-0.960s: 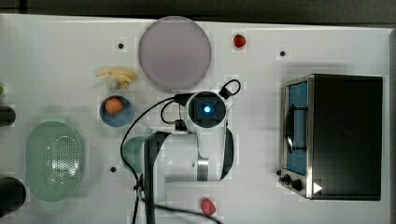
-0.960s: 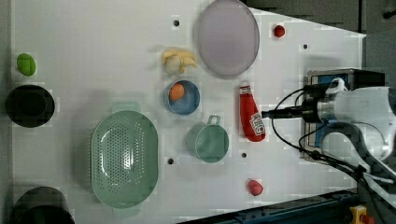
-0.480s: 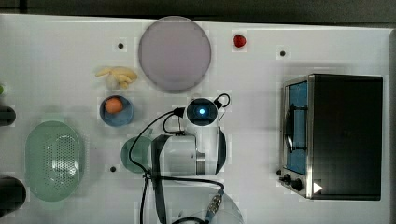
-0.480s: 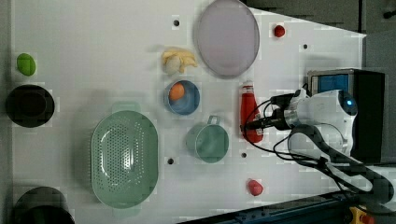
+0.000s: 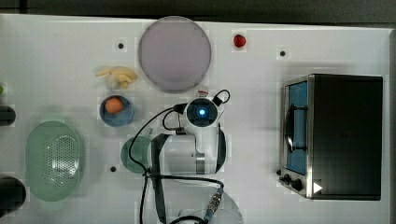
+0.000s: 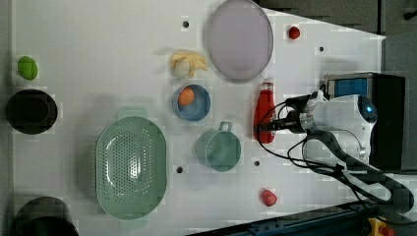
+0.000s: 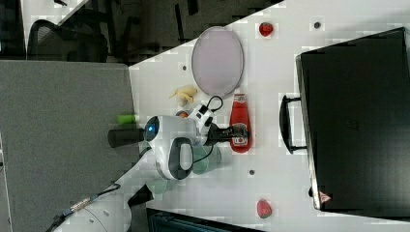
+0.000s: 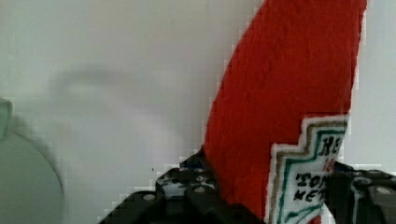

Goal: Pick Ketchup from the table and place it in strainer.

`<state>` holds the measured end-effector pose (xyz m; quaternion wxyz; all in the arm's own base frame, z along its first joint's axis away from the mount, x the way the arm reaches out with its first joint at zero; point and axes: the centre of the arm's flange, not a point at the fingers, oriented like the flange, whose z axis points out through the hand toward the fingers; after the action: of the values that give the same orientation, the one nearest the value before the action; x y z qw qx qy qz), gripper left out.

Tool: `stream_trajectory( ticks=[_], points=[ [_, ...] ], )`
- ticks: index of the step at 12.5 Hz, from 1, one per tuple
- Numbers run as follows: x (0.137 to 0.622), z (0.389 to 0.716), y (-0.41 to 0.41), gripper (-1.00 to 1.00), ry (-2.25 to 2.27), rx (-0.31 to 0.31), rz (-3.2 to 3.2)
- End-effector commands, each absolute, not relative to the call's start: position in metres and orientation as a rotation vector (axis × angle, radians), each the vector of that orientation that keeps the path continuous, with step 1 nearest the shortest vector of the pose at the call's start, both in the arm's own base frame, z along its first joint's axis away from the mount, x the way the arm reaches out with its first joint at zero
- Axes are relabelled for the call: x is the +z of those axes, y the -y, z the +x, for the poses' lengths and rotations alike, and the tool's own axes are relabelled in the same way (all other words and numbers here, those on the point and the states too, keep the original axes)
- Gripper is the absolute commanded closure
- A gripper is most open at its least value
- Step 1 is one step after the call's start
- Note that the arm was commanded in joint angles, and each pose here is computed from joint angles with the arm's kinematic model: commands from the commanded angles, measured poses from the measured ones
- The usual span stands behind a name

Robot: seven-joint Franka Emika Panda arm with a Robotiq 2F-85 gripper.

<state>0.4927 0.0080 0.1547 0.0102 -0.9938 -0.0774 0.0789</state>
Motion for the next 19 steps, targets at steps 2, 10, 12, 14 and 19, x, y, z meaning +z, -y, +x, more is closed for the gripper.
stream_trajectory(
  ticks=[2,10,12,14,19],
  points=[
    [0.221,0.517,0.001,-0.24,0.259,0.047,-3.13],
    [0.445,0.503,-0.078,-0.24,0.183,0.104,-3.177],
    [0.459,0.497,-0.139,-0.24,0.083,0.081,-3.168],
    [0.462,0.485,-0.202,-0.24,-0.002,0.05,-3.173],
    [0.421,0.441,-0.339,-0.24,-0.144,0.014,-3.099]
  ],
)
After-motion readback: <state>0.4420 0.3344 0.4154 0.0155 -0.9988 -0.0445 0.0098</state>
